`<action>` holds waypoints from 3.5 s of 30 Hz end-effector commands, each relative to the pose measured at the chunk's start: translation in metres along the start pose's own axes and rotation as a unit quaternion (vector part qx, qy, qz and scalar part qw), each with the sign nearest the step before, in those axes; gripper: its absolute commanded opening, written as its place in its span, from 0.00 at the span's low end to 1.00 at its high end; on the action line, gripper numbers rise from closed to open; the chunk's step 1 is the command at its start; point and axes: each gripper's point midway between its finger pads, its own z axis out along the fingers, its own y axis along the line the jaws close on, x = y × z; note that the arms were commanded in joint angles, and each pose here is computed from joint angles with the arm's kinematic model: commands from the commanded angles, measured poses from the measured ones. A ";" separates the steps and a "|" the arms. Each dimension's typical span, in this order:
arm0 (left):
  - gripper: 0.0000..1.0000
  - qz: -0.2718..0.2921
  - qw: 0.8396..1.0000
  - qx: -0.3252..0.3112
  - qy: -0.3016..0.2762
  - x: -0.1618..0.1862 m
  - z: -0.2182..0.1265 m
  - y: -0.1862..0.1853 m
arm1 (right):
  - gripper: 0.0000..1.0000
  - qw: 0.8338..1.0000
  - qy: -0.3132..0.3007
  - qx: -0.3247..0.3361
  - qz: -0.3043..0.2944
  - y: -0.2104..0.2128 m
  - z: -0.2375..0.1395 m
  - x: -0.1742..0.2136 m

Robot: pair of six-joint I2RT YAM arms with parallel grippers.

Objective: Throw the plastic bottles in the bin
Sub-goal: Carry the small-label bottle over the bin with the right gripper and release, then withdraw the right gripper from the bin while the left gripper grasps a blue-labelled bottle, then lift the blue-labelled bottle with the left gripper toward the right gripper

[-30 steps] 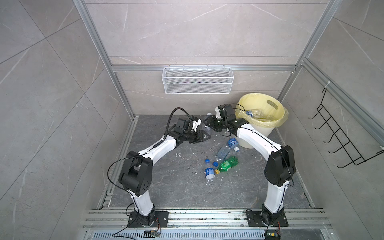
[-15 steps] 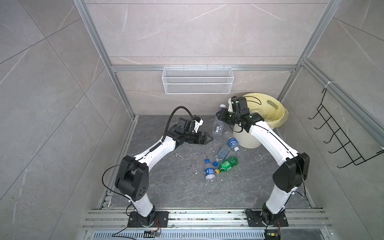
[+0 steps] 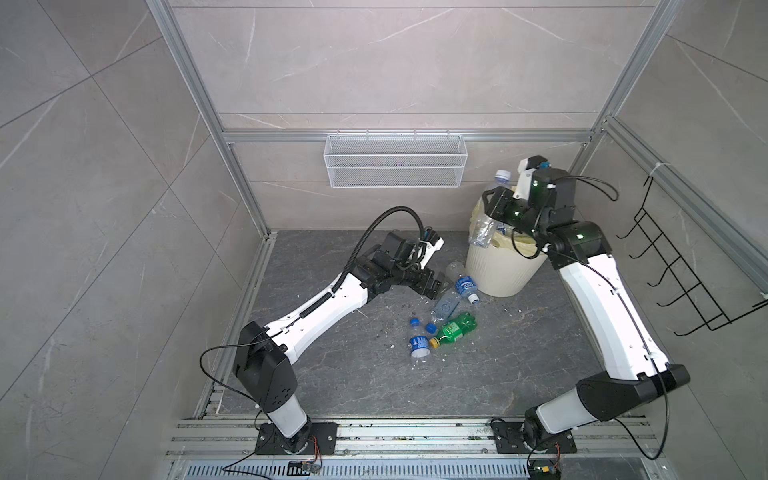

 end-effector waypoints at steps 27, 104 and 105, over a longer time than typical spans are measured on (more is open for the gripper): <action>1.00 0.109 0.988 -0.109 0.028 -0.008 0.026 0.009 | 1.00 0.989 0.029 0.139 0.050 -0.121 0.027 -0.025; 0.77 -0.359 0.901 -0.141 0.196 0.253 0.047 0.008 | 1.00 0.966 0.217 0.095 -0.098 -0.053 -0.052 0.288; 0.76 -0.357 0.901 -0.143 0.200 0.255 0.047 0.009 | 0.99 0.967 0.217 0.094 -0.098 -0.053 -0.052 0.289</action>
